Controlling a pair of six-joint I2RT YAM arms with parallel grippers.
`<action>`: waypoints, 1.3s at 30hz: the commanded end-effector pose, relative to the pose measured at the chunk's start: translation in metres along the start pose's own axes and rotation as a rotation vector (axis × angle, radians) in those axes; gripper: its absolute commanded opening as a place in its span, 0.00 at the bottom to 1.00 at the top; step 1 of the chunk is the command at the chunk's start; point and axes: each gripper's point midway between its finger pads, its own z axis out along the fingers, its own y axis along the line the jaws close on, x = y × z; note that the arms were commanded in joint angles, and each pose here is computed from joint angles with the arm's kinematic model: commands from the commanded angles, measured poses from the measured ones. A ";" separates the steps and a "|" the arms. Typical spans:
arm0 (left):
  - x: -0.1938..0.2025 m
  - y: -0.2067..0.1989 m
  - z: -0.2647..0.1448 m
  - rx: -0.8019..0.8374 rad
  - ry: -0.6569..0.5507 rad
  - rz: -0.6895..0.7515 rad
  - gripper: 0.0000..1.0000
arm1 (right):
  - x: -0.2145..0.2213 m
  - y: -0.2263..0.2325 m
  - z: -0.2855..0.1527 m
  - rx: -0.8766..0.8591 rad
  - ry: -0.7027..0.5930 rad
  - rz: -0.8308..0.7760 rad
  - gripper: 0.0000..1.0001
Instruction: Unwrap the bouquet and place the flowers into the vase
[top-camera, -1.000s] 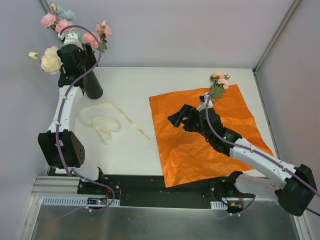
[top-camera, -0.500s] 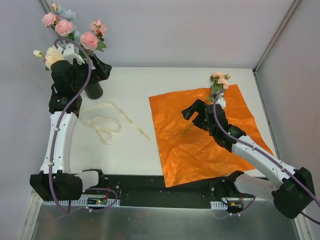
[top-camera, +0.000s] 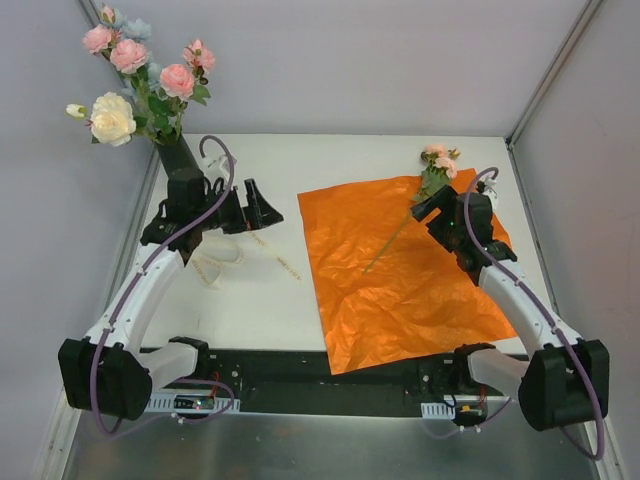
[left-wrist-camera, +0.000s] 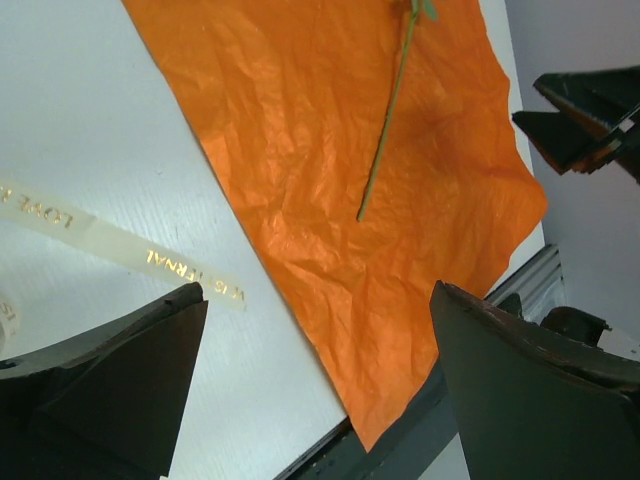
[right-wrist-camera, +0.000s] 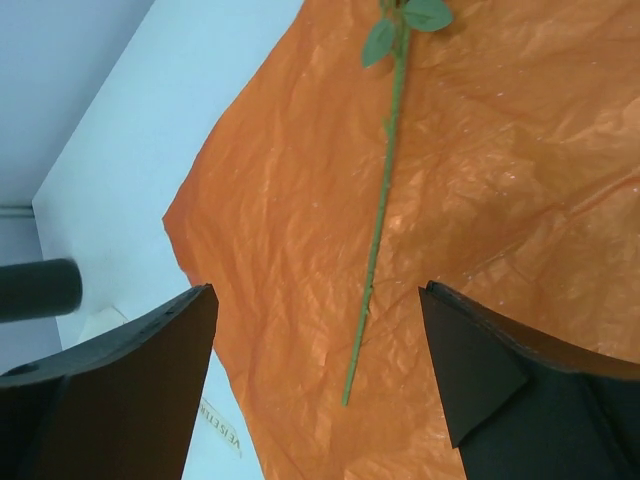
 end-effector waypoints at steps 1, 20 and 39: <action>0.026 0.000 -0.004 0.024 0.056 -0.010 0.99 | -0.010 -0.008 0.015 -0.041 0.040 0.043 0.87; 0.029 -0.009 -0.008 0.049 0.075 -0.022 0.99 | -0.028 -0.029 0.121 -0.205 0.161 0.260 0.54; 0.029 -0.009 -0.009 0.043 0.069 -0.019 0.99 | -0.012 -0.045 0.176 -0.217 0.209 0.351 0.47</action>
